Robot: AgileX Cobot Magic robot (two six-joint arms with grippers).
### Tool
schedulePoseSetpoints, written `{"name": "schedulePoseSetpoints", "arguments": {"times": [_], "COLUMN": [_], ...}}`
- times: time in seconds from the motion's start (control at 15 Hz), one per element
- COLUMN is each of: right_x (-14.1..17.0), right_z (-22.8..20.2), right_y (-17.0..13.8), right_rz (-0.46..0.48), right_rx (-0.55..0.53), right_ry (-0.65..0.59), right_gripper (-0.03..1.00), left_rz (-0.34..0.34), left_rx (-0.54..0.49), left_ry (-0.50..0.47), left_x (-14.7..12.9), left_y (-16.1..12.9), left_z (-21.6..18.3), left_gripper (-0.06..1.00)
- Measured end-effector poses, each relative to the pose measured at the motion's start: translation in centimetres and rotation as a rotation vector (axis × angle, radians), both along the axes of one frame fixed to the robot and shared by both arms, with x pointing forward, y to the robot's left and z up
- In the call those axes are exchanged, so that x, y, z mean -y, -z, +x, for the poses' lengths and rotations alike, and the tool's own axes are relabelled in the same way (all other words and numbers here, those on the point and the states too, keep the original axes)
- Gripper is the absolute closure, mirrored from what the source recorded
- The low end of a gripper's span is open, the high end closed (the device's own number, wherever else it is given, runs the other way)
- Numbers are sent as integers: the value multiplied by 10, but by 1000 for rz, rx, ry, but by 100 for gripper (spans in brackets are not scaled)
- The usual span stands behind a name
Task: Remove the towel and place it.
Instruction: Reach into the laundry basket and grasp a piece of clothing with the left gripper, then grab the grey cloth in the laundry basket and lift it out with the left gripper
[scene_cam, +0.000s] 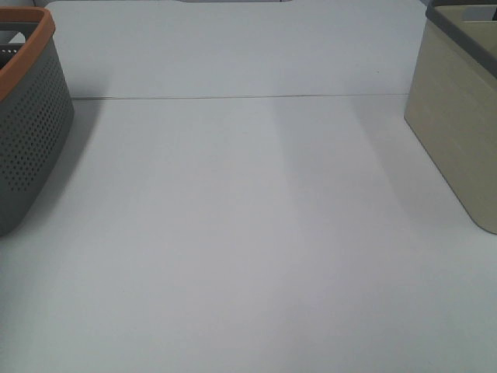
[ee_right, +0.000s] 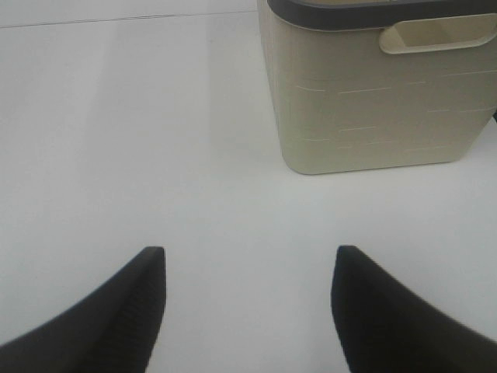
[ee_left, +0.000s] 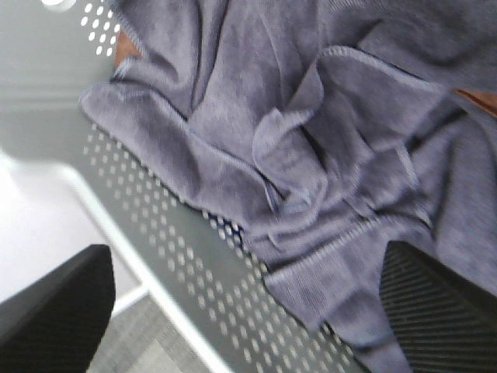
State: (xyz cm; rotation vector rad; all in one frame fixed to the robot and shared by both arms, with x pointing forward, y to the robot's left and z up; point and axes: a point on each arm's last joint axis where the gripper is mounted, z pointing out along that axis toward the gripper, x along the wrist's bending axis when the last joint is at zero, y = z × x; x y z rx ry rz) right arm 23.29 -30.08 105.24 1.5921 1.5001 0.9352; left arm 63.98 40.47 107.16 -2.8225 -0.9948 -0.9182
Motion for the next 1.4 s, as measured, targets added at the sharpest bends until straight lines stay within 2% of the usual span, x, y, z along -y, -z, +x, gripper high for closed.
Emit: {"name": "schedulePoseSetpoints", "arguments": {"times": [0.13,0.2,0.47,0.73,0.87,1.0,1.07,1.2,1.27,1.33,1.4], "right_x": [0,0,0,0,0,0,0,0,0,0,0], "right_z": [0,0,0,0,0,0,0,0,0,0,0], "right_y": [0,0,0,0,0,0,0,0,0,0,0], "right_rz": [0,0,0,0,0,0,0,0,0,0,0], "right_rx": [0,0,0,0,0,0,0,0,0,0,0], "right_ry": [0,0,0,0,0,0,0,0,0,0,0], "right_gripper": [34,34,34,34,34,34,34,34,34,34,34], "left_rz": [1,-5,-2,9,10,4,2,1,1,-4,-5], "left_rx": [-2,-28,-58,-14,-8,-36,-46,-49,-49,-64,-71], "left_ry": [17,29,66,72,71,71,71,70,70,66,69], "left_x": [-3,-3,-3,-7,-8,-8,-8,-8,-8,-8,-6], "left_y": [24,53,105,118,119,127,129,128,128,128,129], "left_z": [15,28,49,67,72,71,71,71,71,70,70], "left_gripper": [7,7,7,10,18,33,46,64,64,72,73]}}
